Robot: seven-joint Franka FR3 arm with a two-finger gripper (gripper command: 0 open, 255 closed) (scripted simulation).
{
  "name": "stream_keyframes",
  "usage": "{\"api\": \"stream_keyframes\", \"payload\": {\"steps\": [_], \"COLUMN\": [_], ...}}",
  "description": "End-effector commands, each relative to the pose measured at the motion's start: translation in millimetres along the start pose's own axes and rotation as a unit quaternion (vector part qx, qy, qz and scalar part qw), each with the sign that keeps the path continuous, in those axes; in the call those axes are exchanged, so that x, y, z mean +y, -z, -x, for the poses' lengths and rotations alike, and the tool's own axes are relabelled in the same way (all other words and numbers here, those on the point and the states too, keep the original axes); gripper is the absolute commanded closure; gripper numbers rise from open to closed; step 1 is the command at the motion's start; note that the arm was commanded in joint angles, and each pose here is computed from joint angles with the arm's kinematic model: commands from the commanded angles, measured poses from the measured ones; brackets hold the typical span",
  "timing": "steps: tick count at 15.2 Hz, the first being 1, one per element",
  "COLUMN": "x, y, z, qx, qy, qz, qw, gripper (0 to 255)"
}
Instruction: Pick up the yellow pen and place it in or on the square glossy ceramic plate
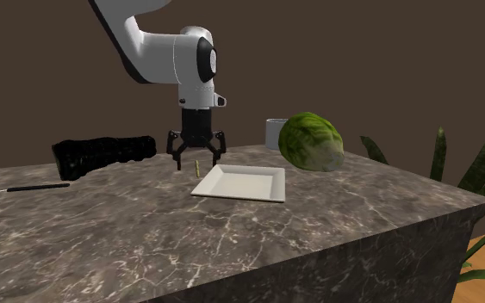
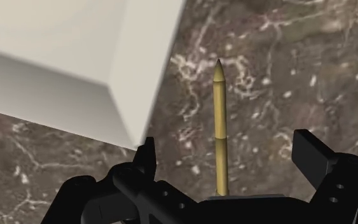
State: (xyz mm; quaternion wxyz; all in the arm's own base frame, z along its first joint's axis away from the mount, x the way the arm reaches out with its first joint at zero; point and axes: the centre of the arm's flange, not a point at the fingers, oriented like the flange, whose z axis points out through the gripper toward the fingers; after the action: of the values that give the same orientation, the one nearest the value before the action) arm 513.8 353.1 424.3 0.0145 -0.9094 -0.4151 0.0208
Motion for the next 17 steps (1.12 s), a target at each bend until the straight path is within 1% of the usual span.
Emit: {"api": "stream_keyframes", "payload": {"steps": [1, 3, 4, 12, 13, 17], "x": [0, 0, 0, 0, 0, -1], "y": [0, 0, 0, 5, 0, 21], "z": [0, 0, 0, 0, 0, 1], "qx": [0.0, 0.0, 0.0, 0.0, 0.0, 0.0], "qy": [0.0, 0.0, 0.0, 0.0, 0.0, 0.0], "qz": [0.0, 0.0, 0.0, 0.0, 0.0, 0.0], "qw": [1.0, 1.0, 1.0, 1.0, 1.0, 1.0], "gripper": [0, 0, 255, 255, 255, 255]}}
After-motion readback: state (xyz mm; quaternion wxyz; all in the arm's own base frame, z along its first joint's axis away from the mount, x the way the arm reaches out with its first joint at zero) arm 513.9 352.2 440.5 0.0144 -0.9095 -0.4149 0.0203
